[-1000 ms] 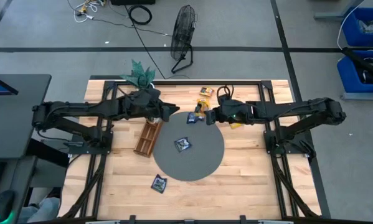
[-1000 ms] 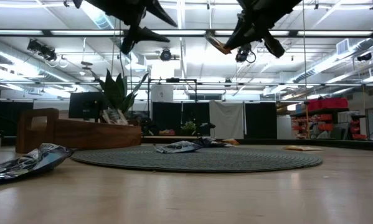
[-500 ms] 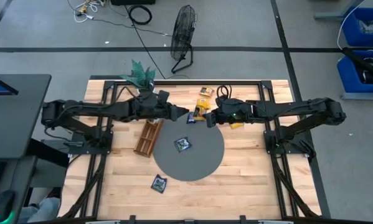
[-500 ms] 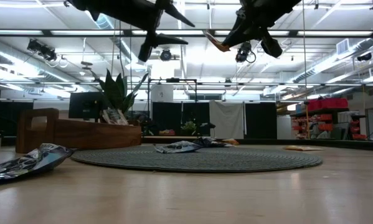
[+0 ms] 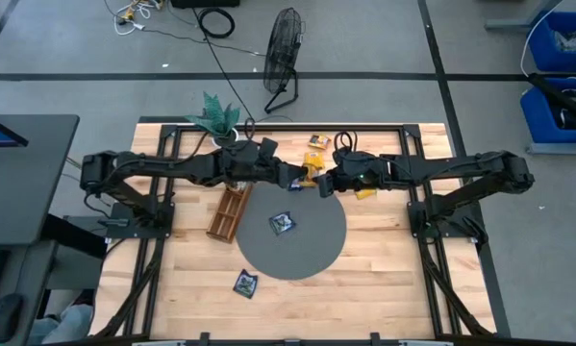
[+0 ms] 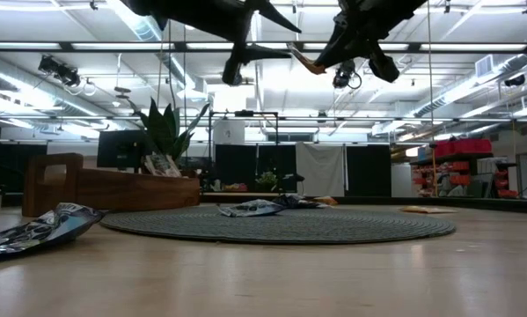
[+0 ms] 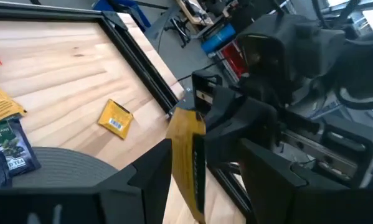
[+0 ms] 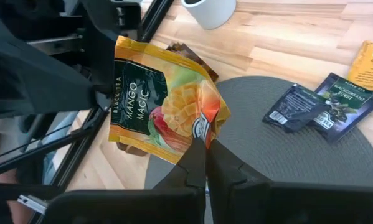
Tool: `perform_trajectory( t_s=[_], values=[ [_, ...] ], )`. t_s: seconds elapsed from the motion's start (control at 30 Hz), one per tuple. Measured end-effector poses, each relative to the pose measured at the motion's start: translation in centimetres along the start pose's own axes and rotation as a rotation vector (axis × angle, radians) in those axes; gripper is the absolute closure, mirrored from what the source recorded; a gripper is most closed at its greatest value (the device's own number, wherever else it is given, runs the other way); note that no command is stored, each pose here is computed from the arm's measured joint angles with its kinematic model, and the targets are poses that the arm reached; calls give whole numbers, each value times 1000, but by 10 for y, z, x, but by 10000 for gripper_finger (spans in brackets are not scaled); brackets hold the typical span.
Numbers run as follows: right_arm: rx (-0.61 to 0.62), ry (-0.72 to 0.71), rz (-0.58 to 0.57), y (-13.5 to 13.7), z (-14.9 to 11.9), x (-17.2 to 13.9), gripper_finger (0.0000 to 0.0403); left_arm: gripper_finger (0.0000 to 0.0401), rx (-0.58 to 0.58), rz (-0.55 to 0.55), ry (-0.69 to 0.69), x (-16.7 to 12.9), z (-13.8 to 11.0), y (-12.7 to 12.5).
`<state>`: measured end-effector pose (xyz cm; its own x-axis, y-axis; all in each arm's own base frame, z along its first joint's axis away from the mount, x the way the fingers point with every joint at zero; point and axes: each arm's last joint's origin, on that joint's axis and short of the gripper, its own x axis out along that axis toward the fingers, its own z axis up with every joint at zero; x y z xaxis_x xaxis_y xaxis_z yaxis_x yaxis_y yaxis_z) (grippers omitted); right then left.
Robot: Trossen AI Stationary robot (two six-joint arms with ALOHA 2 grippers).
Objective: Pick & Place Tea
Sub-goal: Put the yellow tea bag into the middle section of the wooden organizer
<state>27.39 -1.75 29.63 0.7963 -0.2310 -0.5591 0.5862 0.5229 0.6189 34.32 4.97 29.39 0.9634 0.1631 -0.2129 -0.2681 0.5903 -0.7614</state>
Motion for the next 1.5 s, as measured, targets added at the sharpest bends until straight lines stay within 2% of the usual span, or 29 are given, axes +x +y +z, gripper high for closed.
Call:
perform_trajectory(
  t_s=[0.33, 0.5, 0.67, 0.87, 0.93, 1.1, 1.33, 1.5],
  values=[
    [-24, 1, 17, 1, 0, 0, 403, 214, -31, 65, 53, 7, -8, 10],
    [-56, 15, 26, 2, 0, 0, 403, 235, -32, 80, 63, 7, -9, 11],
    [-88, 19, 31, 2, 0, 0, 403, 285, -31, 80, 64, 7, -9, 11],
    [-112, 20, 32, 2, 0, 0, 403, 384, 39, 35, 116, 7, -10, 10],
    [-131, 21, 32, 2, 0, 0, 400, 393, 37, 34, 121, 7, -10, 10],
    [-166, 50, 59, 2, -1, -3, 360, 397, 28, 54, 138, 6, -11, 11],
    [-237, 55, 74, 0, 2, -22, 290, 399, 8, 136, 194, -7, -10, 15],
    [-358, -4, 212, 11, 5, -43, 272, 399, -66, 162, 206, -28, 4, 13]
  ],
)
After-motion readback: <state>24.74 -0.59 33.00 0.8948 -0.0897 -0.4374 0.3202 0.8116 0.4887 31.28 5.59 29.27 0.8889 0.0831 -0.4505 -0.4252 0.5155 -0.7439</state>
